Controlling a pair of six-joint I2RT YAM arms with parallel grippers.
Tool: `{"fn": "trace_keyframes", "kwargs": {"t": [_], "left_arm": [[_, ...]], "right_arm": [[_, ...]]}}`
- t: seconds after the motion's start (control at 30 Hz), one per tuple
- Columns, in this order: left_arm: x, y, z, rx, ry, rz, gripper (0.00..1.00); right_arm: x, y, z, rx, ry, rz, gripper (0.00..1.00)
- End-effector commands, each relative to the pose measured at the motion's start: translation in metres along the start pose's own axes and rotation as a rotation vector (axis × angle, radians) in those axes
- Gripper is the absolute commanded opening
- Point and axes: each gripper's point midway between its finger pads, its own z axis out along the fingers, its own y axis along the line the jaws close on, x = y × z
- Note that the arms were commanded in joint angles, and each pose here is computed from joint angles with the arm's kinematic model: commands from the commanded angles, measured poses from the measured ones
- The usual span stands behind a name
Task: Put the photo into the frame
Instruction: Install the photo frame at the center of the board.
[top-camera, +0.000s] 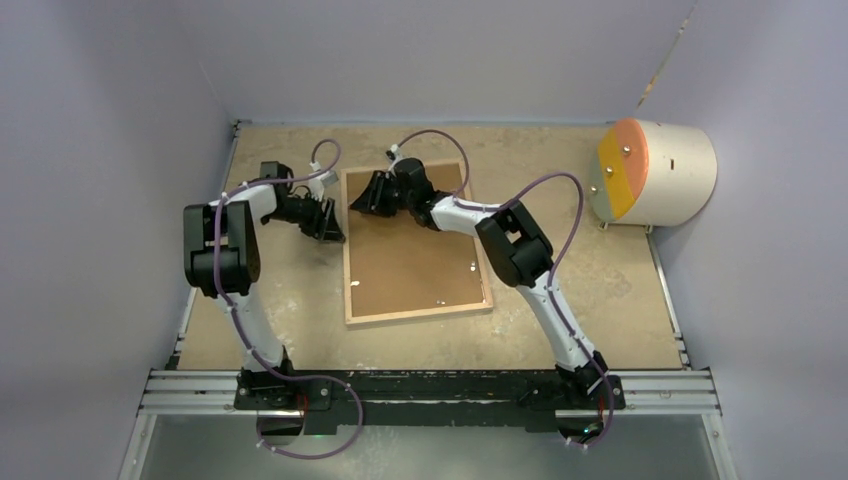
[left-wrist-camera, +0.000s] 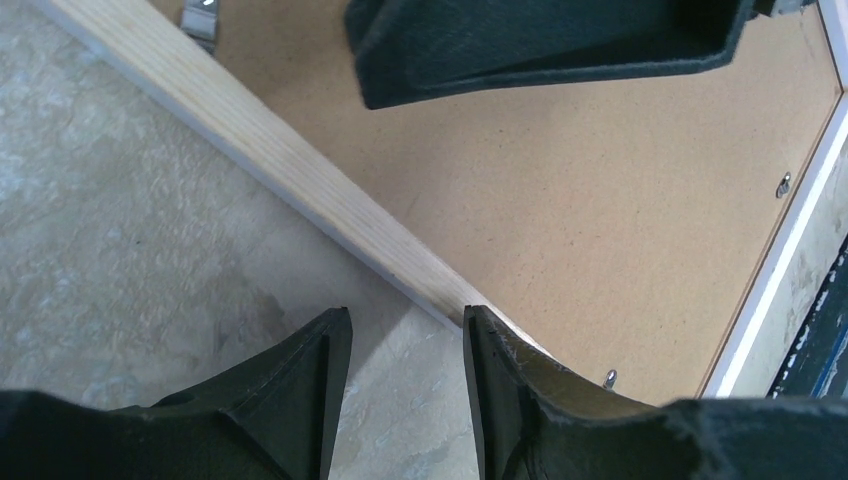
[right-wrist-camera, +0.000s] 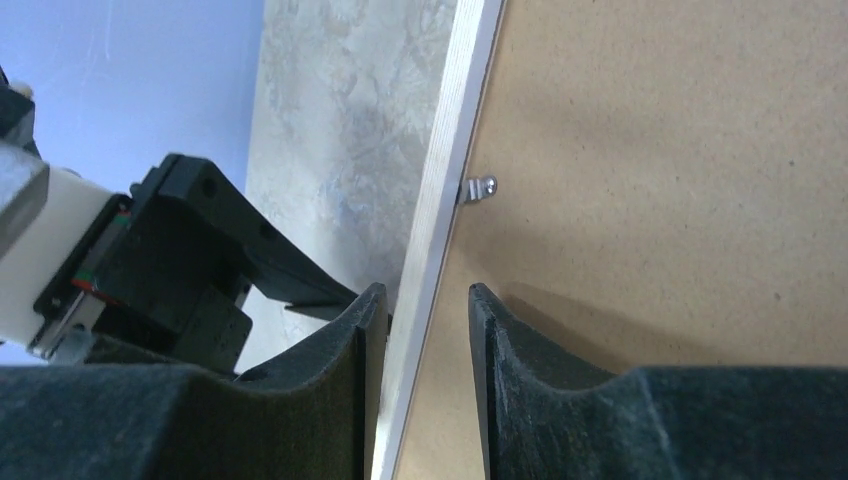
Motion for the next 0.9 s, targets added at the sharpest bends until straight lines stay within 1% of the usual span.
{"fn": "trace_keyframes", "kwargs": {"t": [0.0,0.27,0.6,0.87], "left_arm": [[0.01,-0.001,0.012,0.019,0.026,0.043,0.48],[0.017,-0.004,0.015,0.031,0.04,0.054,0.47],[0.028,-0.012,0.021,0.055,0.06,0.067,0.47],[0.029,-0.015,0.02,0.059,0.069,0.083,0.47]], "right_arm": [[-0.013,0.01,0.008,-0.007,-0.034,0.004,0.38],[-0.007,0.004,0.022,-0.007,-0.016,0.022,0.37],[-0.002,0.008,0.039,-0.026,-0.002,0.046,0.36],[-0.002,0.014,0.039,-0.039,0.005,0.052,0.36]]}}
